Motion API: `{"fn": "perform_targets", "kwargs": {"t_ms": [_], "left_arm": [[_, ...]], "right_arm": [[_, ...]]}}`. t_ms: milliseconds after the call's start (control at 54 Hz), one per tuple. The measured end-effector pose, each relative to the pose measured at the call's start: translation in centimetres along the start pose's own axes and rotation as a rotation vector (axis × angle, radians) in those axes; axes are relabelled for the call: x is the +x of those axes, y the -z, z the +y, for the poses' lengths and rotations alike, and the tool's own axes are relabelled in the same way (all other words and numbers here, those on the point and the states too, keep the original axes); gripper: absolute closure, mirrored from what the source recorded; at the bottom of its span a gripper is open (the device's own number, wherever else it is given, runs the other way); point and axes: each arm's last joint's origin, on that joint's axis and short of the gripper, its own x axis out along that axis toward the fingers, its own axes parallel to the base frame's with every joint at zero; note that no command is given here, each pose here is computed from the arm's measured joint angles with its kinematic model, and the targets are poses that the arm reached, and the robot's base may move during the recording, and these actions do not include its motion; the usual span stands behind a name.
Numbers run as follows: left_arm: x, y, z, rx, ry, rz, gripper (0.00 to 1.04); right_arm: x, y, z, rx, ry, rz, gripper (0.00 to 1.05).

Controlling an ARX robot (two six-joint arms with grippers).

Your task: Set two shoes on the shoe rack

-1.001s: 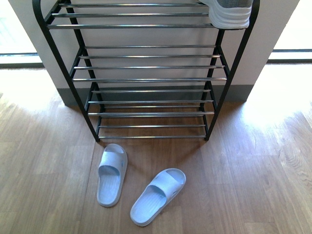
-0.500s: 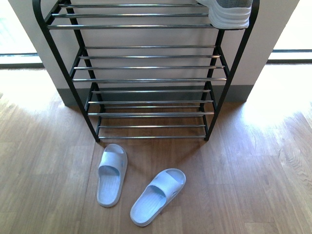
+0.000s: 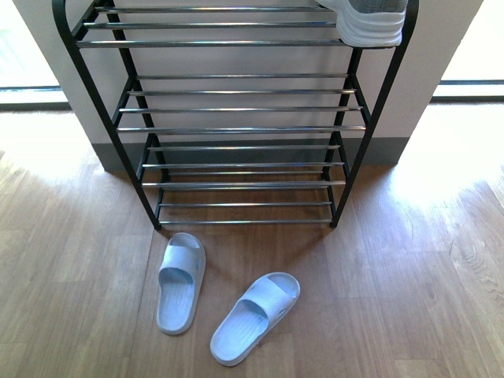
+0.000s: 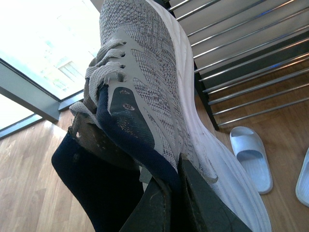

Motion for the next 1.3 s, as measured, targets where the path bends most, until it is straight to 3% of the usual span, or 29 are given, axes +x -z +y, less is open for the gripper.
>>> {"fn": "perform_targets", "kwargs": {"t_ms": [56, 111, 352, 500, 982, 1297], "left_arm": [[0.0, 0.0, 0.0, 0.000, -0.001, 0.000, 1.03], [0.0, 0.0, 0.0, 0.000, -0.001, 0.000, 1.03], [0.0, 0.0, 0.0, 0.000, 0.000, 0.000, 1.03], [0.0, 0.0, 0.0, 0.000, -0.001, 0.000, 1.03], [0.0, 0.0, 0.0, 0.000, -0.001, 0.000, 1.03], [0.0, 0.0, 0.0, 0.000, -0.001, 0.000, 1.03]], "right_arm": [[-0.5, 0.5, -0.2, -0.110, 0.126, -0.080, 0.24], [-1.0, 1.0, -0.3, -0.158, 0.159, -0.090, 0.33], [-3.1, 3.6, -0.6, -0.227, 0.171, -0.083, 0.80], [-3.9, 4.4, -0.6, -0.234, 0.172, -0.082, 1.03], [-6.3, 6.7, -0.7, -0.240, 0.170, -0.094, 1.03], [-7.1, 6.6, -0.5, -0.241, 0.168, -0.109, 1.03]]}}
